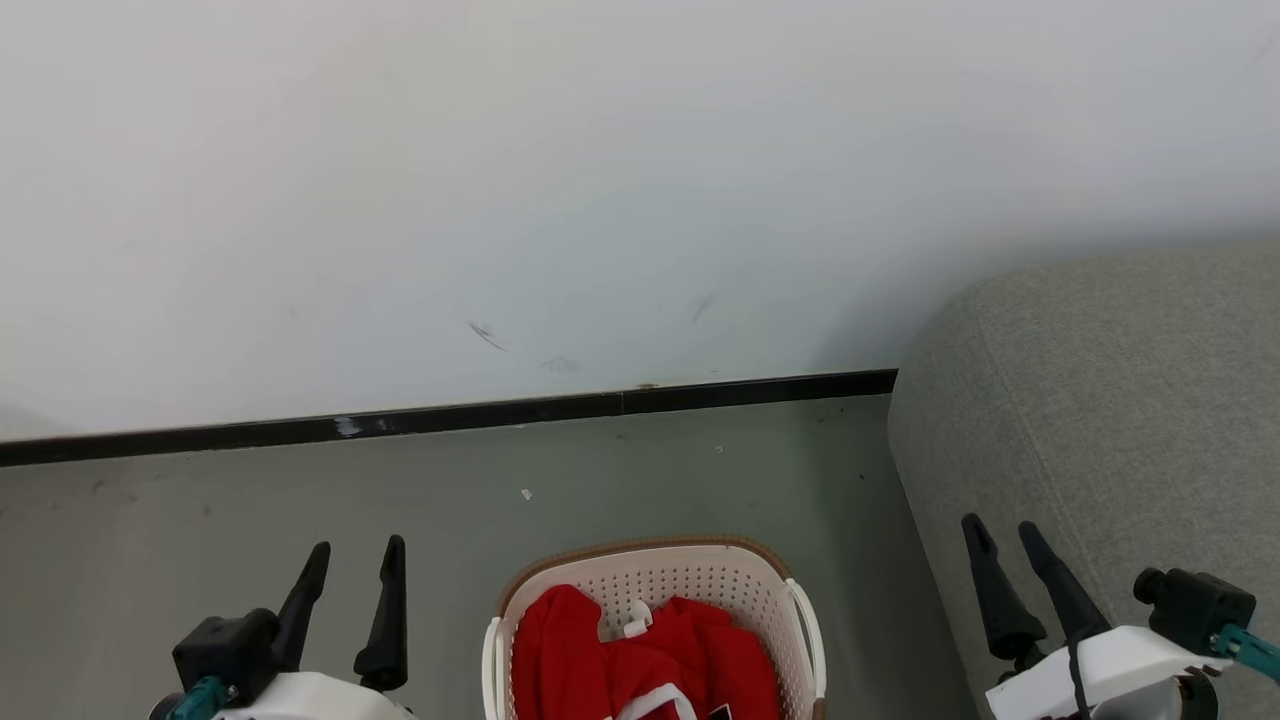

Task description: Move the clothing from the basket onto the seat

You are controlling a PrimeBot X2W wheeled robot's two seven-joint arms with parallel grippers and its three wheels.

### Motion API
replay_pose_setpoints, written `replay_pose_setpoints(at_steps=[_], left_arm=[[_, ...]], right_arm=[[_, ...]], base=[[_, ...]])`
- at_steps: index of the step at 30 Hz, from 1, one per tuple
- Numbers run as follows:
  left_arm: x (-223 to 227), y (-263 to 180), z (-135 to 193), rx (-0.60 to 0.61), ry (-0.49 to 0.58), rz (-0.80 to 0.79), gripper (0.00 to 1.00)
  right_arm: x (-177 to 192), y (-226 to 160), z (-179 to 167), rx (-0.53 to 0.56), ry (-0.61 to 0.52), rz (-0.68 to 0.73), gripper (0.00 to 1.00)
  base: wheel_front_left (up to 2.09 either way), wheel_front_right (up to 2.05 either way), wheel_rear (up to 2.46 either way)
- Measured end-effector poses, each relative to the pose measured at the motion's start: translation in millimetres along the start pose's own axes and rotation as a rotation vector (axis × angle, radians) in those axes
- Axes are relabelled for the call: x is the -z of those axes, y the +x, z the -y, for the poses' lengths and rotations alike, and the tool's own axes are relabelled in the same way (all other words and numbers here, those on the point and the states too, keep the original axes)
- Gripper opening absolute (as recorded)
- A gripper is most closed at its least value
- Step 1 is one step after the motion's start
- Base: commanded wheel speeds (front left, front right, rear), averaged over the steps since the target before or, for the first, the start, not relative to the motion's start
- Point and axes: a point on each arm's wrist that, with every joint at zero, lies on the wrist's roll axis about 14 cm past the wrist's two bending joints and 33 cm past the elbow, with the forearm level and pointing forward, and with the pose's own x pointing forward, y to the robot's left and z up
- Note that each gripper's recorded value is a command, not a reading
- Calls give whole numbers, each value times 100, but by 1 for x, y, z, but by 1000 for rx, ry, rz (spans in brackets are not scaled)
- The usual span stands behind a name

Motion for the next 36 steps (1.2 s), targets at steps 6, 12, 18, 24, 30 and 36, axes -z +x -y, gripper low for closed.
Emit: replay_pose_setpoints(at_steps=[6,12,18,24,30,36], left_arm=[[-3,-1,6,13,89,27,100],[-7,-1,12,28,172,61,100],[-12,-2,16,35,246,97,100],[-17,-3,16,31,301,127,100],[-13,-3,13,22,315,123,100],[-9,-4,7,3,309,106,100]], right_arm=[[-3,0,-5,-23,-73,18,100],[-7,1,-14,-57,-156,37,100],[-8,1,-20,-84,-232,50,100],[-11,1,-25,-104,-297,67,100],[-13,0,-27,-115,-341,79,100],[-12,-1,-26,-110,-336,75,100]], base=[[0,0,0],[0,0,0],[0,0,0],[0,0,0],[0,0,0],[0,0,0]])
